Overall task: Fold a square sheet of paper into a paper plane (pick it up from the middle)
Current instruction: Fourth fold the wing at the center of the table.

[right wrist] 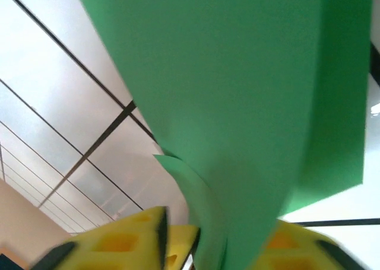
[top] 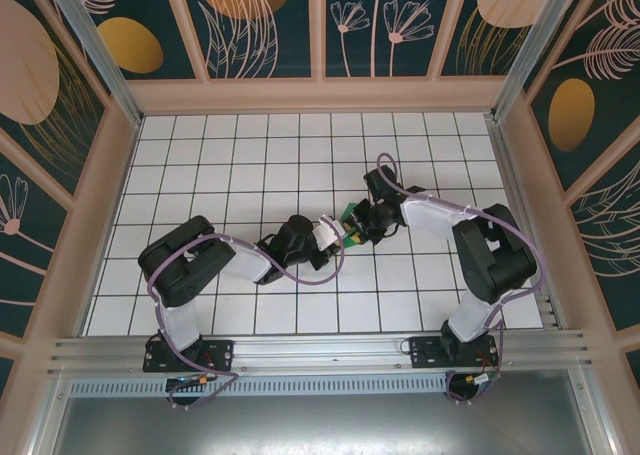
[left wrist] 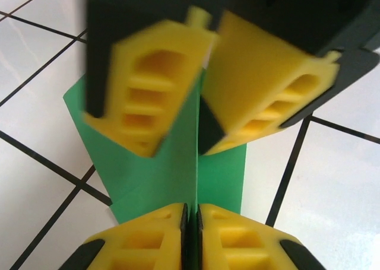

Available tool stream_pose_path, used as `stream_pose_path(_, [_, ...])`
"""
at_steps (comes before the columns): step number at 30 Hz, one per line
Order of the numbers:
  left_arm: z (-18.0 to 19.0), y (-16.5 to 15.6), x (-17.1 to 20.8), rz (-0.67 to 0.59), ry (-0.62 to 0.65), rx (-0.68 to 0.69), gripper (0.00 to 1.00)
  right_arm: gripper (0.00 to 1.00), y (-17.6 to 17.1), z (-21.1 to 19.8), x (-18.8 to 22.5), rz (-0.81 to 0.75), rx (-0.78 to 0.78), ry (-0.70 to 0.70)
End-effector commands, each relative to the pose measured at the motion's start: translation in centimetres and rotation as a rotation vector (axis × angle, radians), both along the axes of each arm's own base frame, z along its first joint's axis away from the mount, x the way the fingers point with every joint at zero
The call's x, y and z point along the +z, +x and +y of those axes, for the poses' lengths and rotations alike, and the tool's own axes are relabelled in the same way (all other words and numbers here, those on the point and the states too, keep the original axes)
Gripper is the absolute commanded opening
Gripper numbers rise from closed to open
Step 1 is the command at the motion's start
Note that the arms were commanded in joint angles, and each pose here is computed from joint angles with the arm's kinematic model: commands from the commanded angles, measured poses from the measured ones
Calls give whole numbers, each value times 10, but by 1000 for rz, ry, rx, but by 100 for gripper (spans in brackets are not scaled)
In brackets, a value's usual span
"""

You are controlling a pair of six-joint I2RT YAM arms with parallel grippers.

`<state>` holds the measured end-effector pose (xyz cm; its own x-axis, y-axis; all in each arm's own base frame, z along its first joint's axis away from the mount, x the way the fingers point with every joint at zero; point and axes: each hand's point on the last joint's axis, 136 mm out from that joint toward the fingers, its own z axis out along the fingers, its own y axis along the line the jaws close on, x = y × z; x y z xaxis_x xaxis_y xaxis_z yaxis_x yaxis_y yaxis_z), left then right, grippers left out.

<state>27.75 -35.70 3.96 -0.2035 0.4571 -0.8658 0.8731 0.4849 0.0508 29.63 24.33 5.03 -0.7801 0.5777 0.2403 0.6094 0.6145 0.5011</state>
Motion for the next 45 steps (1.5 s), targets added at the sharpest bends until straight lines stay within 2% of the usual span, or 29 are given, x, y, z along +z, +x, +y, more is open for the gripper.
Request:
stream_pose_path(1, [-5,-5,2,59,-31,1,15,48,12,-7,8,-65,47,-59])
stream_pose_path(5, [-4,-4,-1,148,-42,57,13,57,23,-15,17,-160,89,-64])
stream_pose_path(12, [0,-5,0,271,-92,149,11,61,33,-45,42,-360,87,-98])
stream_pose_path(19, [-3,-6,5,395,-171,217,10,62,14,-57,38,-455,108,-61])
stream_pose_path(25, [-4,-8,17,499,-261,273,9,57,2,-49,35,-526,144,36])
stream_pose_path(31, [-4,-9,20,600,-371,329,10,44,1,-37,28,-520,189,75])
stream_pose_path(35, [-2,-11,19,614,-395,343,10,40,3,-33,26,-520,209,70])
stream_pose_path(45, [4,-12,12,582,-361,342,10,33,6,-16,15,-483,269,84])
